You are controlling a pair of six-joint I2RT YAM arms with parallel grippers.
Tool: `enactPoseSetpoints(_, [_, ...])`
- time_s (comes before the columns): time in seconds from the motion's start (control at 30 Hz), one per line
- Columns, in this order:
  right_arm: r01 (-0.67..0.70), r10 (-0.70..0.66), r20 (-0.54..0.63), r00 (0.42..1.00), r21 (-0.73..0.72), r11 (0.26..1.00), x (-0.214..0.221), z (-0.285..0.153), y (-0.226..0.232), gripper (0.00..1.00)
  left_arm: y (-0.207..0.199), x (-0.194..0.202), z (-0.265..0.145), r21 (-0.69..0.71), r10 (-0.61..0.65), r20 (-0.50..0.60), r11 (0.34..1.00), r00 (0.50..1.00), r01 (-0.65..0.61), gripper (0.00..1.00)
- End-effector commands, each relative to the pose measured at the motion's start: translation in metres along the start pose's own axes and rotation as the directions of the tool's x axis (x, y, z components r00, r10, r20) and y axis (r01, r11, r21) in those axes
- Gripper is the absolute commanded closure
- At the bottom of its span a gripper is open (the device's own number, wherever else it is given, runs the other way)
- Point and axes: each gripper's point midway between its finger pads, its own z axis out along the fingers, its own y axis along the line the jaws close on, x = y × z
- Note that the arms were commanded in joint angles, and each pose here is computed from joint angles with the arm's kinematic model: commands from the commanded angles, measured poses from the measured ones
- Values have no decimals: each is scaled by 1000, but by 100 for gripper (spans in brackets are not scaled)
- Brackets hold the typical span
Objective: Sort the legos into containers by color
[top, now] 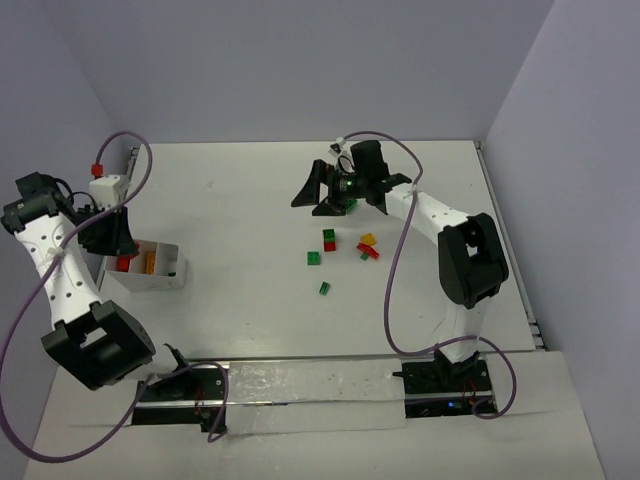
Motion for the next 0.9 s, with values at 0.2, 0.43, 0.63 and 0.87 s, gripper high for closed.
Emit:
enactPoseSetpoints(0.2, [105, -105, 13, 994, 16, 994, -8, -15, -3, 0, 57, 19, -6, -130, -52, -76, 991, 996, 42, 99])
enactPoseSetpoints(0.43, [90, -90, 9, 996, 9, 996, -9, -17, -8, 0, 71, 15, 3, -130, -68, -88, 990, 994, 57, 94])
enactPoseSetpoints(0.63, [73, -73, 7, 997, 11, 997, -10, -17, -13, 0, 82, 15, 12, -137, -84, -104, 988, 991, 70, 89])
enactPoseSetpoints(0.87, [64, -64, 3, 998, 15, 998, -9, -16, -18, 0, 87, 22, 23, -156, -99, -133, 985, 986, 78, 76])
